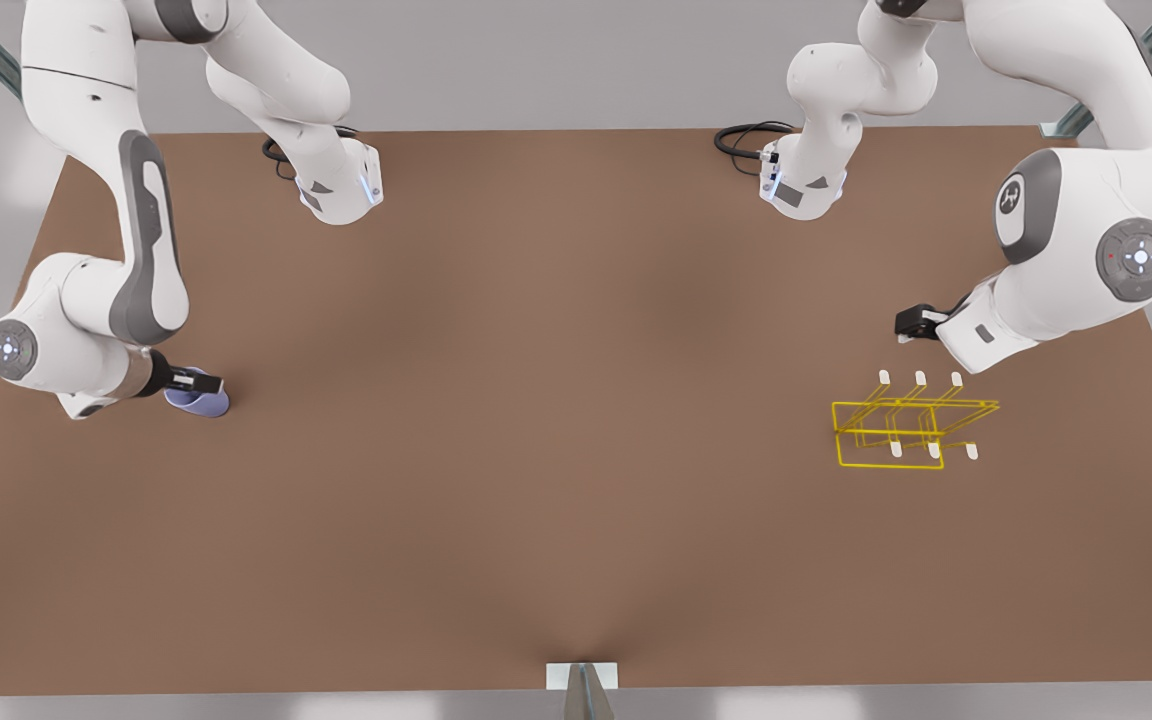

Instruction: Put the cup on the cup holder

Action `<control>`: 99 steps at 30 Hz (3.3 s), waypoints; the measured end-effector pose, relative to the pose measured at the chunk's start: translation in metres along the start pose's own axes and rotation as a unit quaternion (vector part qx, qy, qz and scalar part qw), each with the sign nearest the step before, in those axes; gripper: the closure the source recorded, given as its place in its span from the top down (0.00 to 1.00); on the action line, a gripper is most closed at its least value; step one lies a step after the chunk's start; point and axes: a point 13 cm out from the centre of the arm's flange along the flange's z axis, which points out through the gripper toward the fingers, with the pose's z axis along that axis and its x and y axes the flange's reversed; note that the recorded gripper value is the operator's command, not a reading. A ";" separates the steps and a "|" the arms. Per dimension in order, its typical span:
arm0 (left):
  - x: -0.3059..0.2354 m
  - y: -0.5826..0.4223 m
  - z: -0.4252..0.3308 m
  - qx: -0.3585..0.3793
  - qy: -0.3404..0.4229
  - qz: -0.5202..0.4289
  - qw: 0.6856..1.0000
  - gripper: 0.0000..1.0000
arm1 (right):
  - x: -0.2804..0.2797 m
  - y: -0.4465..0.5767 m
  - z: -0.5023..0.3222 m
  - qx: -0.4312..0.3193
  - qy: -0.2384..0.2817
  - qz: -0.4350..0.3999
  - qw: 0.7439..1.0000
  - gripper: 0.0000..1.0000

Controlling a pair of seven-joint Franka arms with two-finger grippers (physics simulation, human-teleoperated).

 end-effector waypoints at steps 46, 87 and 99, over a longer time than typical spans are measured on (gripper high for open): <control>-0.016 0.004 0.009 -0.008 -0.012 0.003 1.000 1.00 | 0.071 0.709 -0.060 -0.441 0.016 -0.102 0.891 0.21; -0.011 0.005 0.032 -0.005 0.026 -0.004 1.000 1.00 | 0.084 0.786 0.196 -0.425 0.210 0.382 0.793 1.00; -0.032 -0.222 0.132 -0.052 0.092 0.028 0.994 1.00 | -0.064 0.344 -0.177 -0.208 -0.155 0.182 0.948 1.00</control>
